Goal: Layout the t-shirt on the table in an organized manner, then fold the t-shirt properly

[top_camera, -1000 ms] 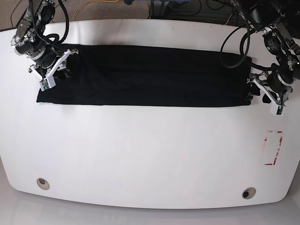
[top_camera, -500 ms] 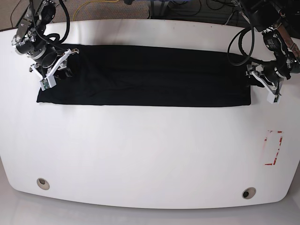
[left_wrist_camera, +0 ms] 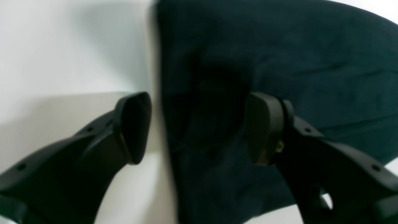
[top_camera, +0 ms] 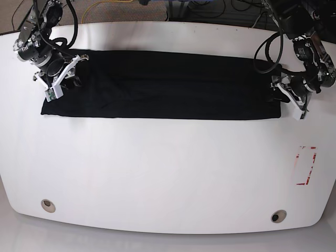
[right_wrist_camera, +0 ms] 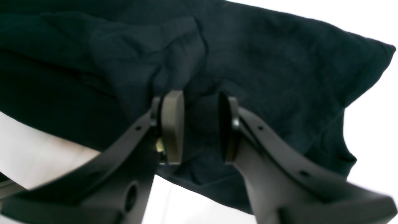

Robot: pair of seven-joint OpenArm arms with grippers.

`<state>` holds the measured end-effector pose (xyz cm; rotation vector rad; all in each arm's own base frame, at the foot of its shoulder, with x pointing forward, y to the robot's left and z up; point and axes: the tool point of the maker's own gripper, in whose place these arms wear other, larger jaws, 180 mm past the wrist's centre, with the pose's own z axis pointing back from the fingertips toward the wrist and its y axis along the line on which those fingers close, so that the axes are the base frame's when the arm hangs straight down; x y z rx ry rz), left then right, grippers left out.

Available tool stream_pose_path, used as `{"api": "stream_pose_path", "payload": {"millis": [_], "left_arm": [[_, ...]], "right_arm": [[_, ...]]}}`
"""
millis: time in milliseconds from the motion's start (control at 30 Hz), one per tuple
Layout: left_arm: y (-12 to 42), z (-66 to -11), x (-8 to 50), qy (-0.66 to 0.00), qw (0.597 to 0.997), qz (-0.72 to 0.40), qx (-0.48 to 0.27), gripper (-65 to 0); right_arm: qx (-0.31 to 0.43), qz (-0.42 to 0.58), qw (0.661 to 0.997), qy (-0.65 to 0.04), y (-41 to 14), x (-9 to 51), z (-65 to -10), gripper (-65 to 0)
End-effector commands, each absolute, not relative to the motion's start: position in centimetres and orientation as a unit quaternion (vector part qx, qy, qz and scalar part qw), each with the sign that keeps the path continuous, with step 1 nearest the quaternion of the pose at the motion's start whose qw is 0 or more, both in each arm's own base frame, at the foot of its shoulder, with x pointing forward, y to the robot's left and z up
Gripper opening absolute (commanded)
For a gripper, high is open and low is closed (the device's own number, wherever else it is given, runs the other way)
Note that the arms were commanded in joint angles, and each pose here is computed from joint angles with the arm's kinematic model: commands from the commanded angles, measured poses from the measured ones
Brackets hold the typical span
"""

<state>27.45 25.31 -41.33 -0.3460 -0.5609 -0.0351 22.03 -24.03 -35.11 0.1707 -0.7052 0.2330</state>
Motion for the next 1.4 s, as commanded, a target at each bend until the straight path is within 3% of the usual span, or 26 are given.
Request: {"api": "stream_pose_path", "payload": {"millis": [0, 233, 333, 867, 1367], "left_arm": [[25.1, -42.0, 26.6, -0.248, 0.954, -0.029, -0.165, -25.8], [24.9, -42.1, 26.6, -0.244, 0.955, -0.034, -0.164, -53.3], [25.0, -42.1, 26.5, -0.243, 0.956, -0.035, -0.162, -59.6], [26.0, -35.8, 28.2, -0.316, 0.939, -0.106, -0.083, -60.7], [24.8, -31.1, 28.5, -0.335, 0.926, -0.169, -0.028, -60.7]], "right_arm": [[0.077, 0.120, 0.921, -0.362, -24.4, 22.6, -34.1, -46.9], [0.077, 0.120, 0.921, -0.362, -24.4, 22.7, -34.0, -46.9], [0.077, 0.120, 0.921, -0.363, -24.4, 22.7, -34.0, -46.9], [0.098, 0.084, 0.928, -0.349, -25.5, 23.7, -36.1, -47.1], [0.160, 0.024, 0.928, -0.335, -24.9, 23.6, -41.0, -47.1]]}}
